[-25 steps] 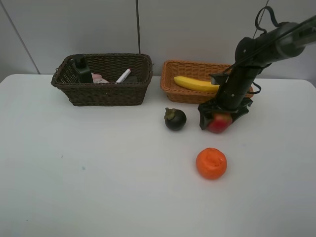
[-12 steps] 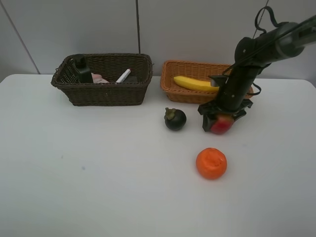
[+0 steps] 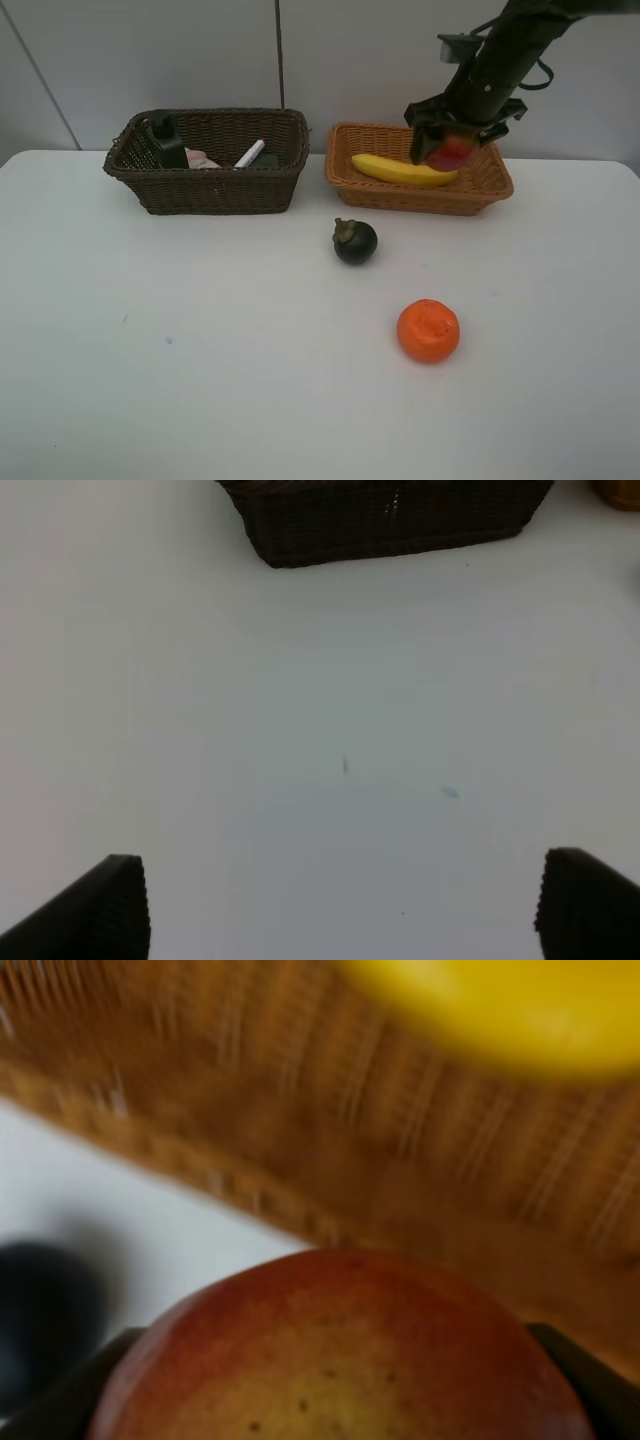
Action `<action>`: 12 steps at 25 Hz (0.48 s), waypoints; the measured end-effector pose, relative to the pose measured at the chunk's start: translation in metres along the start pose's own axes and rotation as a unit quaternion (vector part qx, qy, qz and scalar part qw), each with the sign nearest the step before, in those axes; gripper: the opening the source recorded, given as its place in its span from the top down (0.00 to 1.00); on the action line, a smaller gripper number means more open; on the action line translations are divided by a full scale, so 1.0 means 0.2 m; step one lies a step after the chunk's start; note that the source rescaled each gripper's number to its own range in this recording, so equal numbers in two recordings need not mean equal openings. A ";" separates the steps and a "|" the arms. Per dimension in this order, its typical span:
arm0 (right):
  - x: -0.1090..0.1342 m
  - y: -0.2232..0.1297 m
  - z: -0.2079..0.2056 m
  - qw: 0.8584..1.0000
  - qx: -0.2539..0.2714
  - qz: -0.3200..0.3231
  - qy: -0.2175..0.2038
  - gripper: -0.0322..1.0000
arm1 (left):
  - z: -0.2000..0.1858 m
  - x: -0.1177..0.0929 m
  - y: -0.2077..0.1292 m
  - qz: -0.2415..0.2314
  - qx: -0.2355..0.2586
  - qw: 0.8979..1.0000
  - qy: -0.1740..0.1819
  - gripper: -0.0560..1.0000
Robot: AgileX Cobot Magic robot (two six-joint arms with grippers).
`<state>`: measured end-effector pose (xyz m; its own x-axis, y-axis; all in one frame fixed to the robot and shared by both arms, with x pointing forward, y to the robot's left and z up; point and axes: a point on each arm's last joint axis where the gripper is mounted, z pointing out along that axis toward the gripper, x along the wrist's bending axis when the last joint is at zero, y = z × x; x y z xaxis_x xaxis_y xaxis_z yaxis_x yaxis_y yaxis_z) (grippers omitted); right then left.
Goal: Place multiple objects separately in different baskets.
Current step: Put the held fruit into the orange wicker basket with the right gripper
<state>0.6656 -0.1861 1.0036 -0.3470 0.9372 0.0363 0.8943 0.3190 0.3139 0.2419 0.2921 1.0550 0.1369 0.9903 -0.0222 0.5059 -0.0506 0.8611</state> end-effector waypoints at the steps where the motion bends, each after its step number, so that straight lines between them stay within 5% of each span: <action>1: -0.01 0.04 -0.02 1.000 -0.015 0.002 -0.002 0.37 | 0.00 0.00 0.00 0.000 0.000 1.000 0.000 0.00; 10: -0.14 0.16 0.18 0.998 -0.035 0.003 -0.060 0.37 | 0.00 0.00 0.00 0.000 0.000 1.000 0.000 0.00; 12: -0.19 0.14 0.23 0.997 -0.028 0.026 -0.071 0.30 | 0.00 0.00 0.00 0.000 0.000 1.000 0.000 0.00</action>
<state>0.7177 -0.2057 0.9668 -0.2535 0.9641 -0.0785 0.8916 0.2644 0.3677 0.2419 0.2921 1.0550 0.1369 0.9903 -0.0222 0.5059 -0.0506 0.8611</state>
